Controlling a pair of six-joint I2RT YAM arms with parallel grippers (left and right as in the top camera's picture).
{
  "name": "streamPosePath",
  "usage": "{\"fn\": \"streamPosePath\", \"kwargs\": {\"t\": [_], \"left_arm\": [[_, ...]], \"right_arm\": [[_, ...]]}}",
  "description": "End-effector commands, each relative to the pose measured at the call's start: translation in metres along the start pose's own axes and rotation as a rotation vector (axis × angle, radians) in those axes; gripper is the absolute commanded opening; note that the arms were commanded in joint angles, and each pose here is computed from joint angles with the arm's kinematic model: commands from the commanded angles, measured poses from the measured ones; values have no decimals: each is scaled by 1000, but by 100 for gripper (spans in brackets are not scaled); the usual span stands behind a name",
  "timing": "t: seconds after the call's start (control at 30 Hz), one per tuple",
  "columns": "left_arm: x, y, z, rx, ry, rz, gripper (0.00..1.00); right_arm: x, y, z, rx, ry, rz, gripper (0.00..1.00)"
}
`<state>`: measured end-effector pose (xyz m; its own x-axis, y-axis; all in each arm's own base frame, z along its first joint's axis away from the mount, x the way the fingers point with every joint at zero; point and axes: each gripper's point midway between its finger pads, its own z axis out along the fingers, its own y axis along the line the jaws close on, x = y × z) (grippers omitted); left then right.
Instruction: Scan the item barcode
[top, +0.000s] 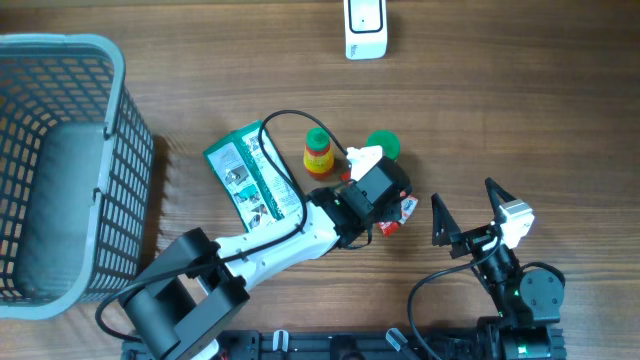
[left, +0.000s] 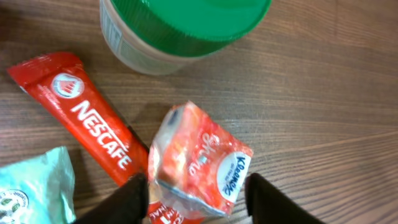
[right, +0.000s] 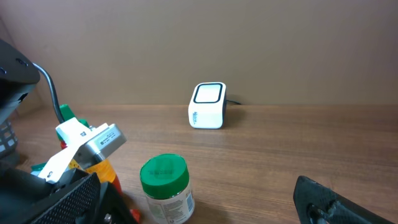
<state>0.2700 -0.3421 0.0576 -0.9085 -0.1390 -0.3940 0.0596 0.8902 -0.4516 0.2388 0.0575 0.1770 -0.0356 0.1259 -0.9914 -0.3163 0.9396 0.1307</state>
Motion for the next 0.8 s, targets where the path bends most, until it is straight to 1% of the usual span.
{"fn": "streamPosePath", "kwargs": {"t": [0.0,0.03,0.07,0.13,0.17,0.2,0.27,0.3,0.37,0.43,0.47,0.5,0.57,0.63,0.67,0.7,0.73,0.77], "left_arm": [[-15,-2,-9,-8,-69,54,64],[-18,-6,-16,5,-80,85,64],[-30,-18,-36,47,-123,161,64],[-57,-23,-68,47,-241,222,68],[-83,-21,-98,23,-353,247,73],[-108,-17,-130,10,-458,262,76],[-147,-10,-185,-15,-618,278,79],[-169,-4,-218,-36,-711,275,82],[-218,12,-304,-105,-923,307,84],[-247,31,-368,-188,-1052,304,85],[-254,45,-391,-231,-1072,275,85],[-256,56,-408,-269,-1076,255,86],[-246,89,-449,-354,-1069,171,83],[-229,104,-480,-349,-1113,91,95],[-208,110,-496,-351,-1119,85,100],[-192,114,-504,-350,-1115,80,100],[-160,125,-521,-356,-1114,72,100],[-145,132,-533,-367,-1136,59,100]], "right_arm": [[-2,0,0,0,-8,-3,100],[-2,0,0,0,-8,-3,100],[-2,0,0,0,-8,-3,99],[-2,0,0,0,-8,-3,100],[-1,0,0,1,-7,-3,100],[-2,0,0,0,-8,-3,99],[-2,0,0,0,-8,-3,100],[-2,0,0,0,-8,-3,100],[-2,0,0,0,-8,-3,100],[-2,0,0,0,-8,-3,100],[-2,0,0,0,-8,-3,100],[-2,0,0,0,-8,-3,100],[-2,0,0,0,-8,-3,100],[-2,-3,0,21,-10,-16,100],[-2,-7,-1,41,-11,-16,100],[-2,-7,-1,42,-10,-16,100],[-2,-6,0,37,-11,20,100],[-1,-3,0,15,-7,120,100]]}}
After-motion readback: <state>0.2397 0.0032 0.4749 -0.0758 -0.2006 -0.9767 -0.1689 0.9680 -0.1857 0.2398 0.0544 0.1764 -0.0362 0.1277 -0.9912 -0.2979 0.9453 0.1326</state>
